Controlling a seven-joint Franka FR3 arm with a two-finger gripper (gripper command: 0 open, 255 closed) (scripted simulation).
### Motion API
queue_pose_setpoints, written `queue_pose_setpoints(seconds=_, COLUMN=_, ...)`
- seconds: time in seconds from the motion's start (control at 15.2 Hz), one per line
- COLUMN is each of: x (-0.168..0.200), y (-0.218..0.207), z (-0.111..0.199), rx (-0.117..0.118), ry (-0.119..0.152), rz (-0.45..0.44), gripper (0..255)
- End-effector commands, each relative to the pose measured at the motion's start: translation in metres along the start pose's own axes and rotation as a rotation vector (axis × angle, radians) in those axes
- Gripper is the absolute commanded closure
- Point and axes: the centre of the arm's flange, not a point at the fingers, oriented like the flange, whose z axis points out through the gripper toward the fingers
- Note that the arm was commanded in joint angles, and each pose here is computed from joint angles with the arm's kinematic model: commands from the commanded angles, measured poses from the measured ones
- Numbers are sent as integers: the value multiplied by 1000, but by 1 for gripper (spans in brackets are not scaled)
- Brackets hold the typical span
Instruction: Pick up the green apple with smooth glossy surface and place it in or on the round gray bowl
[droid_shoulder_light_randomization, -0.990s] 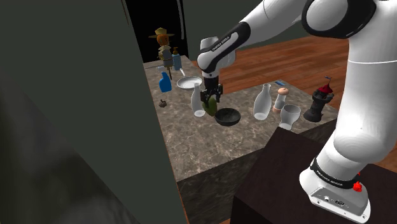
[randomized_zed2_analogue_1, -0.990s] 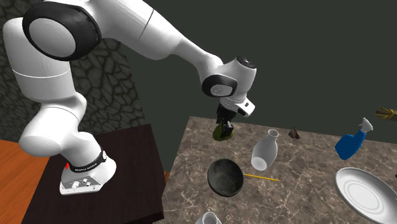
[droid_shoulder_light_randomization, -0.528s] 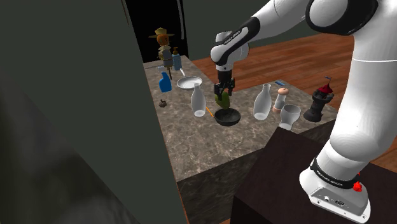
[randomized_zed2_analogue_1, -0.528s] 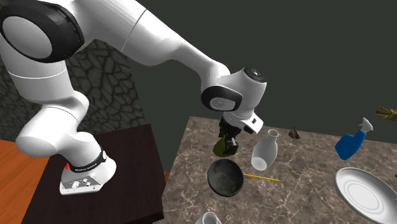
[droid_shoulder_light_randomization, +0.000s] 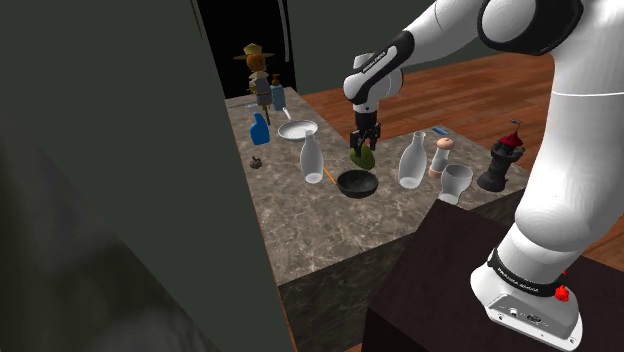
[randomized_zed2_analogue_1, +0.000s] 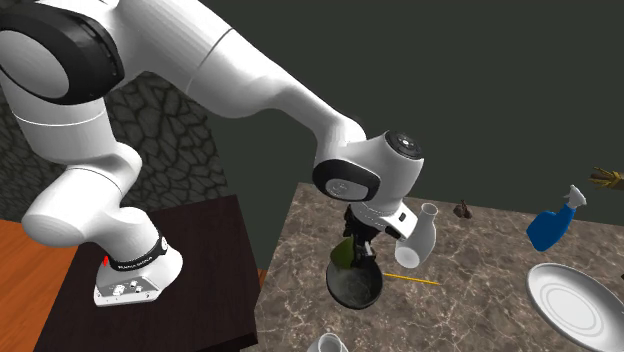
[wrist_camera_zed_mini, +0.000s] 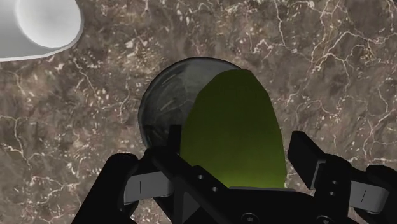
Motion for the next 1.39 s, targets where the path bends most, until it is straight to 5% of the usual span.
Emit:
queue_pose_setpoints(seconds=0.0, x=1, y=0, z=10, rx=0, ry=1, rz=0, gripper=255)
queue_pose_setpoints(seconds=0.73, x=9, y=5, z=67, rx=0, ry=1, rz=0, gripper=255)
queue_pose_setpoints(seconds=1.25, x=10, y=5, z=69, rx=0, ry=1, rz=0, gripper=255)
queue_pose_setpoints(seconds=1.32, x=10, y=5, z=69, rx=0, ry=1, rz=0, gripper=0)
